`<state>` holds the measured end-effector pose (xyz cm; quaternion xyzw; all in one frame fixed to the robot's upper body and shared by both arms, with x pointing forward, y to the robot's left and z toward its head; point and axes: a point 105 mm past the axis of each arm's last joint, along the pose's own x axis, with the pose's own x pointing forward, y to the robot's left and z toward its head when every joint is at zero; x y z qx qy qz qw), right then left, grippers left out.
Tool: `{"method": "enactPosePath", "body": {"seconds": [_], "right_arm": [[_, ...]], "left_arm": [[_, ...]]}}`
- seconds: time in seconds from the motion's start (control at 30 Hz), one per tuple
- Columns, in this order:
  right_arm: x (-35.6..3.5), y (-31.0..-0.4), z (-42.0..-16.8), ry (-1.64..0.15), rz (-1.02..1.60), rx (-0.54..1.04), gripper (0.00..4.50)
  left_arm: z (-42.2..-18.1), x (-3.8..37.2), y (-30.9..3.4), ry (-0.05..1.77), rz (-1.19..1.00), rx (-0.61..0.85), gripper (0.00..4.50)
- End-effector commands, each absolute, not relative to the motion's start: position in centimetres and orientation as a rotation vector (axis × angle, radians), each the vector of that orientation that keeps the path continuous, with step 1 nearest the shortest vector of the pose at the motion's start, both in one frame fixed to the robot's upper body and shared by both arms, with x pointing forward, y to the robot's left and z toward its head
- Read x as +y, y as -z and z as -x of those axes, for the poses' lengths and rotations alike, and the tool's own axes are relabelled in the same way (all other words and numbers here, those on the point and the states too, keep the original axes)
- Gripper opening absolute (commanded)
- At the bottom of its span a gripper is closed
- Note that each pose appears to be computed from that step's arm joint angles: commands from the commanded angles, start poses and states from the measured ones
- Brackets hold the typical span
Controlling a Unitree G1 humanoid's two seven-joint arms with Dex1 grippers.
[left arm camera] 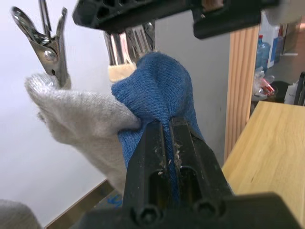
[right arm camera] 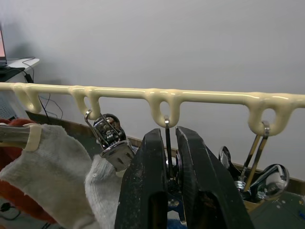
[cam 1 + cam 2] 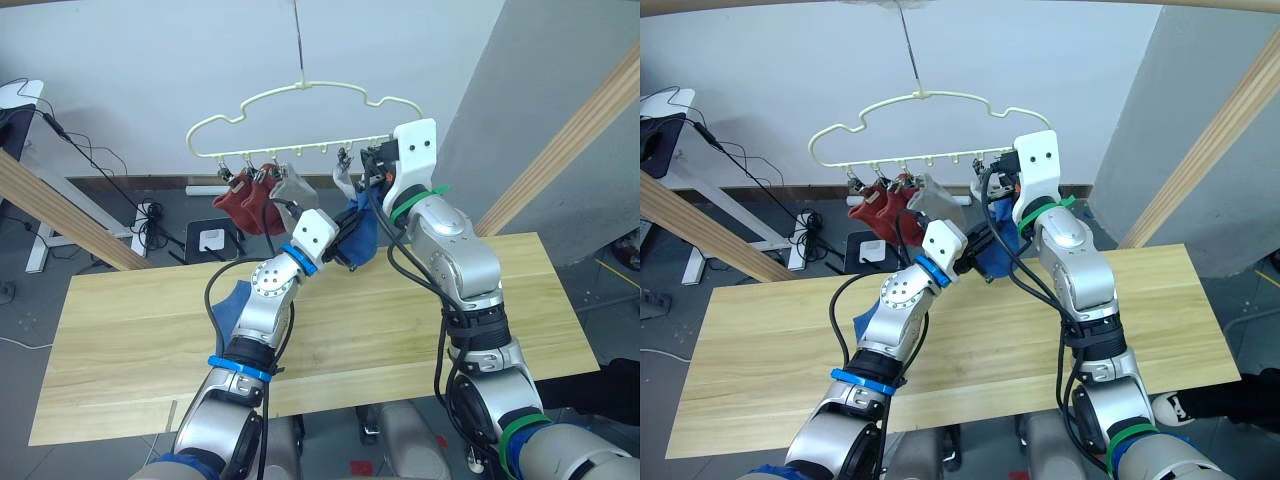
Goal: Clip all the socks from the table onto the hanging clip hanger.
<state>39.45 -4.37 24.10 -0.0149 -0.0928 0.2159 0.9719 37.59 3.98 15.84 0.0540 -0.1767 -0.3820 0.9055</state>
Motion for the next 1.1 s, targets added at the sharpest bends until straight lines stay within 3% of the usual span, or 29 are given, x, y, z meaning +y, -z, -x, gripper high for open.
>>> {"method": "enactPosePath", "body": {"seconds": [0.03, 0.57, 1.1], "right_arm": [[-4.9, -24.2, -39.3, -0.425, 0.012, -0.187, 0.06], [-5.2, -24.7, -39.3, -0.413, -0.018, -0.192, 0.06], [-5.1, -24.5, -39.3, -0.417, -0.016, -0.177, 0.06]], "left_arm": [[-37.4, 3.7, -17.5, 0.793, -0.103, -0.426, 0.0], [-37.9, 3.9, -15.9, 0.762, -0.182, -0.37, 0.0], [-38.5, 3.8, -17.6, 0.726, -0.171, -0.43, 0.0]]}}
